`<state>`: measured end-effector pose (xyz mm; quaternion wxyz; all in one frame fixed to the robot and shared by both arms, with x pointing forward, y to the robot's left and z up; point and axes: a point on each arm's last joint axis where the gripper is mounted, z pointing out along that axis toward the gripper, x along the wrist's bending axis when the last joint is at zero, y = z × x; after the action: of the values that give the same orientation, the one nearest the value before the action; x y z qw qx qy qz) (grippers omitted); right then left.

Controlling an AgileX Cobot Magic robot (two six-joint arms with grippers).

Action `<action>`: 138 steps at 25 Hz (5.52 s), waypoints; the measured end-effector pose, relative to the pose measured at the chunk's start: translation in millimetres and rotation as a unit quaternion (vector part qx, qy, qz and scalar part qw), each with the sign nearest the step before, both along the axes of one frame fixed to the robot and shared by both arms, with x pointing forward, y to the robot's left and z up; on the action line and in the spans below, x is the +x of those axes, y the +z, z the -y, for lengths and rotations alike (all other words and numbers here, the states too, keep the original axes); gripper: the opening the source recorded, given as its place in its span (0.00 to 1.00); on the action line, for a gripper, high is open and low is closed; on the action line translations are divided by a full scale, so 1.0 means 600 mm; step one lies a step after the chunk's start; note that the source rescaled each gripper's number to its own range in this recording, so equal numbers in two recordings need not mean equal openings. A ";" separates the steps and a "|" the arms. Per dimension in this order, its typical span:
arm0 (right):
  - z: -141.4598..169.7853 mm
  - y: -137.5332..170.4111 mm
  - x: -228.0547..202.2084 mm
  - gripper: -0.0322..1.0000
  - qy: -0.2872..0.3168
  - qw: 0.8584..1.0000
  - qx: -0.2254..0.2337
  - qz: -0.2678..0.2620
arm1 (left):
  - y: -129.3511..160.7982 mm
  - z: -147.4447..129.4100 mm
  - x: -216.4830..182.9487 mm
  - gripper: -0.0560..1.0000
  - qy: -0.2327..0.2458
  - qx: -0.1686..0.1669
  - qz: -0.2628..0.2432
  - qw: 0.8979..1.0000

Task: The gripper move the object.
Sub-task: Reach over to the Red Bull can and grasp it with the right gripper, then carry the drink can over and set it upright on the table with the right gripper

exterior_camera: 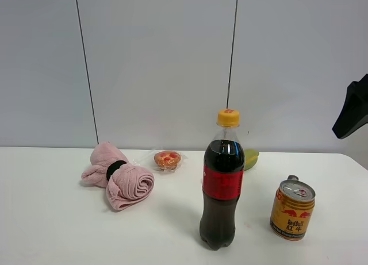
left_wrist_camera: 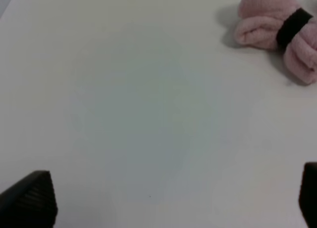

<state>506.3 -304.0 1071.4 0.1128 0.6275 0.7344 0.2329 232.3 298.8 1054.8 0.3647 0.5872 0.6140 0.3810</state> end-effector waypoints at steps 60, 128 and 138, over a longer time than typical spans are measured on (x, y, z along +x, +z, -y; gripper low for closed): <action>-0.160 -0.140 0.076 0.97 0.178 0.976 -0.121 -0.020 | 0.000 0.000 0.000 1.00 0.000 0.000 0.000 1.000; -0.132 -0.072 -0.009 0.03 0.188 0.963 -0.144 -0.132 | 0.000 0.000 0.000 1.00 0.000 0.000 0.000 1.000; -0.140 0.053 -0.131 0.03 0.230 0.969 -0.071 -0.052 | 0.000 0.000 0.000 1.00 0.000 0.000 0.000 1.000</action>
<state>427.9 -220.1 1103.1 0.0627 0.4435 0.8783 0.1670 232.3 298.8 1054.8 0.3644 0.5872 0.6140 0.3813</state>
